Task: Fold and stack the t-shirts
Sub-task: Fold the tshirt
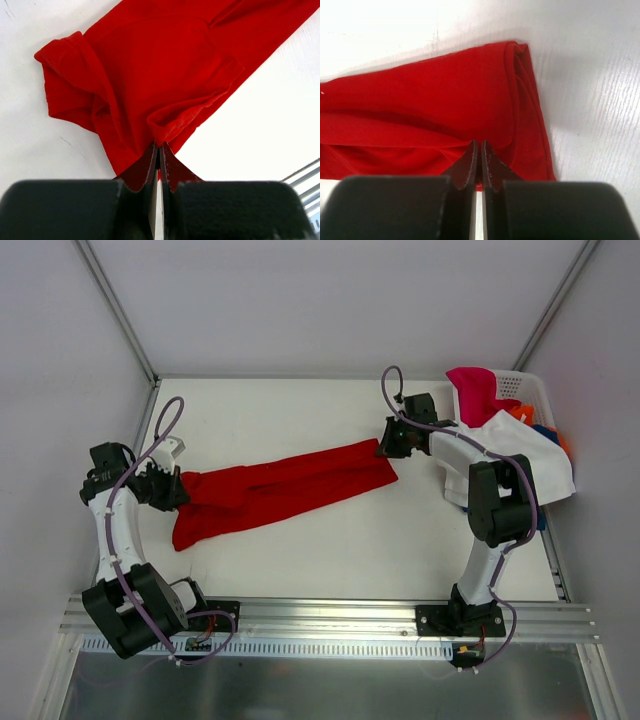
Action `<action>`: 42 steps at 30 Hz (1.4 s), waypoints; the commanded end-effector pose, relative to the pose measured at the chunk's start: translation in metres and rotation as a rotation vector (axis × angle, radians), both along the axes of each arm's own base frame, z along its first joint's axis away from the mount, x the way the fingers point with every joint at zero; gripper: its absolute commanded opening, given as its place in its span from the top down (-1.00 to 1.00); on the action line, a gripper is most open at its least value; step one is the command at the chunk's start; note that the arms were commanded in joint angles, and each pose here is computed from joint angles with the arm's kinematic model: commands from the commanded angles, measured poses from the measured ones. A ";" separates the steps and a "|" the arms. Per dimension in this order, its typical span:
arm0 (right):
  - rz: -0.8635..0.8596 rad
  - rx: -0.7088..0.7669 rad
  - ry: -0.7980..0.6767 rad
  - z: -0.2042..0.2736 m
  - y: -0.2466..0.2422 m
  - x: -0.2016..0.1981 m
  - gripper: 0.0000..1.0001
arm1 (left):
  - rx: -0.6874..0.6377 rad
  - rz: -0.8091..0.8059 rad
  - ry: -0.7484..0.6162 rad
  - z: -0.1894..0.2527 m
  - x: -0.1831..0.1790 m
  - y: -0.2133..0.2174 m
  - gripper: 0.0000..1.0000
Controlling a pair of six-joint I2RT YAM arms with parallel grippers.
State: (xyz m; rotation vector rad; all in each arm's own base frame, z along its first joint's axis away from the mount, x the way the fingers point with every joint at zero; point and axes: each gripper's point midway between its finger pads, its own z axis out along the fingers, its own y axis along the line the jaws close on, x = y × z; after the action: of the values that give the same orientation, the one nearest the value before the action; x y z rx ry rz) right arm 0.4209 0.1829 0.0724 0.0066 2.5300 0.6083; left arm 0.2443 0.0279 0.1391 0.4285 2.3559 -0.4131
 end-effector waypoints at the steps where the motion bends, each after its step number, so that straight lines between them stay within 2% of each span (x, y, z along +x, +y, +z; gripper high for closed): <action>1: -0.004 -0.022 -0.057 0.018 -0.007 0.001 0.99 | -0.027 -0.032 -0.021 0.001 -0.009 -0.008 1.00; 10: -0.053 -0.053 -0.042 0.010 -0.022 0.000 0.99 | -0.012 -0.033 -0.026 -0.003 -0.019 -0.006 1.00; 12: -0.061 -0.059 -0.035 0.007 -0.024 -0.001 0.91 | -0.011 -0.037 -0.023 -0.005 -0.022 -0.006 1.00; 15: -0.076 -0.077 -0.025 0.002 -0.029 -0.005 0.56 | -0.010 -0.047 -0.011 -0.010 -0.028 -0.007 1.00; 18: -0.106 -0.101 -0.020 -0.002 -0.037 -0.007 -0.41 | -0.011 -0.061 0.007 -0.016 -0.034 -0.008 1.00; 19: -0.116 -0.111 -0.026 -0.001 -0.039 -0.007 -0.99 | -0.012 -0.071 0.014 -0.018 -0.037 -0.009 1.00; 34: -0.136 -0.096 -0.032 0.007 -0.041 -0.019 -0.99 | -0.051 -0.186 0.123 -0.050 -0.084 -0.030 1.00; 37: -0.139 -0.094 -0.040 0.011 -0.043 -0.024 -0.99 | -0.048 -0.199 0.158 -0.058 -0.093 -0.031 -0.26; 38: -0.139 -0.093 -0.042 0.013 -0.043 -0.025 -0.99 | -0.046 -0.202 0.167 -0.061 -0.095 -0.030 -0.97; 42: -0.138 -0.092 -0.062 0.021 -0.045 -0.030 -0.99 | -0.042 -0.185 0.170 -0.063 -0.097 -0.025 -0.98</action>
State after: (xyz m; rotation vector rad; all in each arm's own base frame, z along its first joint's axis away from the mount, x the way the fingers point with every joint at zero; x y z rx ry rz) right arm 0.3897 0.1411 0.0693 0.1141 2.5340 0.4246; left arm 0.1510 0.0018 0.0747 0.5876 2.4950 -0.6053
